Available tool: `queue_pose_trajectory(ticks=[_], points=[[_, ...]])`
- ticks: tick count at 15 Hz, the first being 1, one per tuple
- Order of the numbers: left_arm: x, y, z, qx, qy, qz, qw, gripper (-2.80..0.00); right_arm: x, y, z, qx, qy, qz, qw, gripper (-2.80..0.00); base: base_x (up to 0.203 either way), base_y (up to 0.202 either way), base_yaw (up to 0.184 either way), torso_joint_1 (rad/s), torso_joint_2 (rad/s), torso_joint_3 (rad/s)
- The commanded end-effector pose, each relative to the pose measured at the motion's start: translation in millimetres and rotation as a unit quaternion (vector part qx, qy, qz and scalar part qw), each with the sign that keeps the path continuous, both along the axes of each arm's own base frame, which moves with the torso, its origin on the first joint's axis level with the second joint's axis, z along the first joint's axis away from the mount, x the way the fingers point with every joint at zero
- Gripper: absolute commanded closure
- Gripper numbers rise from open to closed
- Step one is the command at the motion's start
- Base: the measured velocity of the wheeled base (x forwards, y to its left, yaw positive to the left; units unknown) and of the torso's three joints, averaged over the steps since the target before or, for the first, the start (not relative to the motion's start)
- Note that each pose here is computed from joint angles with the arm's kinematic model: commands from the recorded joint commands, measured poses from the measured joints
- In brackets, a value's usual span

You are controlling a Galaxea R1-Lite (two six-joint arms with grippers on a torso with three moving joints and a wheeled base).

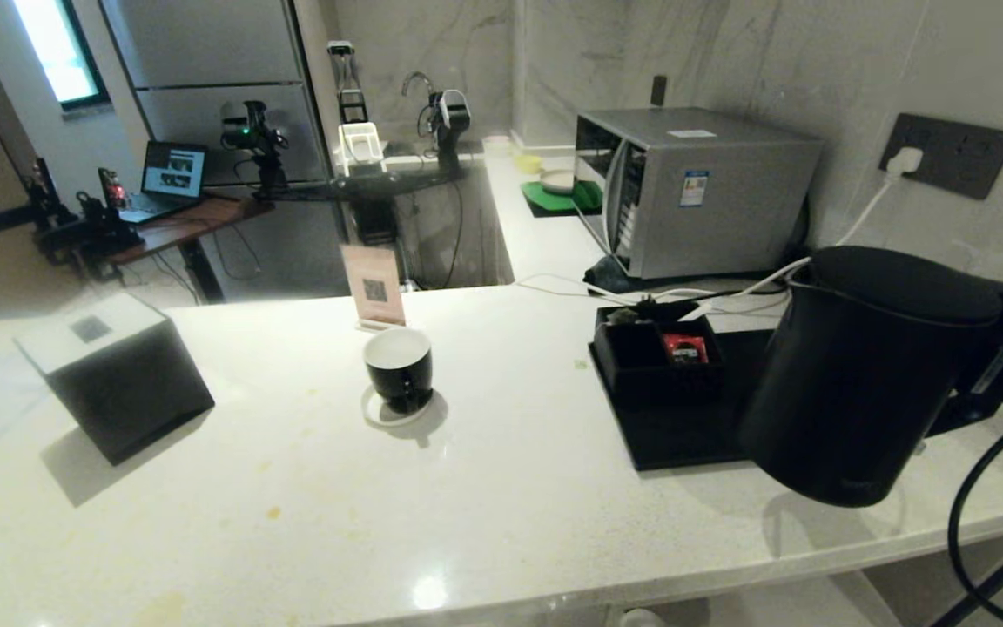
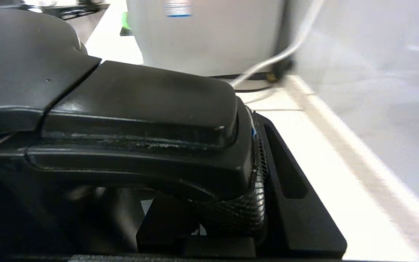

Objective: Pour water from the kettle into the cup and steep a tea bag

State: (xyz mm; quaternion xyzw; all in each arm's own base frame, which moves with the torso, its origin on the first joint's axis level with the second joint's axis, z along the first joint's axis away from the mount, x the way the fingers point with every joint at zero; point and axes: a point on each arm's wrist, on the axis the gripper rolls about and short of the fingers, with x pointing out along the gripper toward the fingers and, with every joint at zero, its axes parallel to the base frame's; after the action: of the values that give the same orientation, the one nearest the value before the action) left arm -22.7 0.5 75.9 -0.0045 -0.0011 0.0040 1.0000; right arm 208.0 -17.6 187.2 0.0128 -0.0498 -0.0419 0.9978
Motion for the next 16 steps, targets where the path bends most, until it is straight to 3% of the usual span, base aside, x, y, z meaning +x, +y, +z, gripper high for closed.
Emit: queue_pose_trajectory(ticks=[1, 16], points=[[0.1, 0.0, 0.0, 0.0, 0.001, 0.001, 1.0, 0.0, -0.5, -0.3, 0.7, -0.001, -0.004, -0.002, 1.0, 0.0, 0.0, 0.195, 0.0, 0.001, 0.0, 0.005], [0.1, 0.0, 0.0, 0.0, 0.001, 0.0, 1.0, 0.0, -5.3, 0.1, -1.4, 0.0, -0.001, -0.002, 1.0, 0.0, 0.0, 0.196, -0.001, 0.003, 0.0, 0.003]])
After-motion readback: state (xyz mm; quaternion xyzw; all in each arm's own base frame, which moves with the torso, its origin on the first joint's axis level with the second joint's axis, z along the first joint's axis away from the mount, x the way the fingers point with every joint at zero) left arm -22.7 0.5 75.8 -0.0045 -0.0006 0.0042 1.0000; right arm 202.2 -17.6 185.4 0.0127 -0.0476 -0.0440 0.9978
